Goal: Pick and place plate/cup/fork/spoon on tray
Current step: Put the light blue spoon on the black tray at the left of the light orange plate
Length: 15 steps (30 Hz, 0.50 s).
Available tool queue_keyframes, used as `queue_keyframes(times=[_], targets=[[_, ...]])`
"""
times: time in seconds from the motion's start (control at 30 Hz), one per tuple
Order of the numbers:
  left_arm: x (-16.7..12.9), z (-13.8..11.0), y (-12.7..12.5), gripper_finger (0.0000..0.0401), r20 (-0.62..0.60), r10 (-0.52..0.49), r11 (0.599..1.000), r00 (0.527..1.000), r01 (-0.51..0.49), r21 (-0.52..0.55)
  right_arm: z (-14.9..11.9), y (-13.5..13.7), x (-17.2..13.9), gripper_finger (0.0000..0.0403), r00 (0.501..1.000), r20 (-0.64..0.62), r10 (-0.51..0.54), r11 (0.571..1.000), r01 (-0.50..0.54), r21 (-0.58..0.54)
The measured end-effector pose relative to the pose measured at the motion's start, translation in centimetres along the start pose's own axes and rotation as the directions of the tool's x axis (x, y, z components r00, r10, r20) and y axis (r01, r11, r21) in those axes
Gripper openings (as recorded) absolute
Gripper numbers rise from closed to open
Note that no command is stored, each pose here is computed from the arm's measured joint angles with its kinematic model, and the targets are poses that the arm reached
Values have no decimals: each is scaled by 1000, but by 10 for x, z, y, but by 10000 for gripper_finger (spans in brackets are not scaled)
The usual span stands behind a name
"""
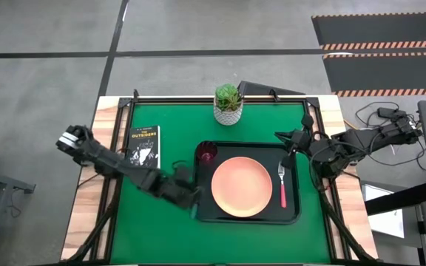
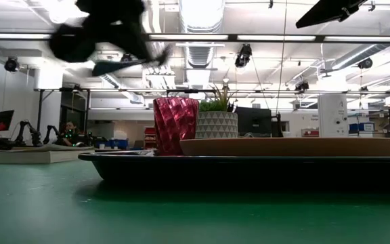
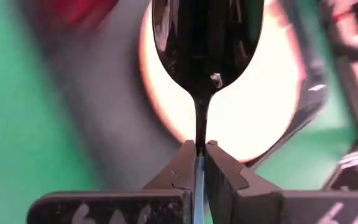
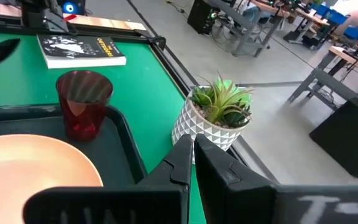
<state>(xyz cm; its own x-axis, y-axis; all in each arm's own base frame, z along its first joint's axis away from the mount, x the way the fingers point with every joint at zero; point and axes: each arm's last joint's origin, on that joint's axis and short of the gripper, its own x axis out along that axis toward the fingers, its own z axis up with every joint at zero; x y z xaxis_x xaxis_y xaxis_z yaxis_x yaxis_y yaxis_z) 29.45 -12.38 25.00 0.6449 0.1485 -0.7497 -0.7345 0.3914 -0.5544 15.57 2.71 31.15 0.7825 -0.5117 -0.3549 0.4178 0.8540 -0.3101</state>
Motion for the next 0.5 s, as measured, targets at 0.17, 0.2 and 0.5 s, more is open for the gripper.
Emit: queue_keyframes(times=[0.17, 0.2, 0.5], targets=[[20, 17, -9, 1, 81, -22, 999, 996, 19, 35, -3, 0, 0, 9, 1000, -24, 15, 1000, -15, -2], [23, 17, -8, 1, 83, -14, 1000, 996, 12, 25, -4, 0, 0, 9, 999, -32, 21, 1000, -21, -4], [50, 5, 4, 1, 67, 70, 996, 995, -66, -56, -6, -1, -2, 9, 999, -40, 21, 1000, -21, -1]])
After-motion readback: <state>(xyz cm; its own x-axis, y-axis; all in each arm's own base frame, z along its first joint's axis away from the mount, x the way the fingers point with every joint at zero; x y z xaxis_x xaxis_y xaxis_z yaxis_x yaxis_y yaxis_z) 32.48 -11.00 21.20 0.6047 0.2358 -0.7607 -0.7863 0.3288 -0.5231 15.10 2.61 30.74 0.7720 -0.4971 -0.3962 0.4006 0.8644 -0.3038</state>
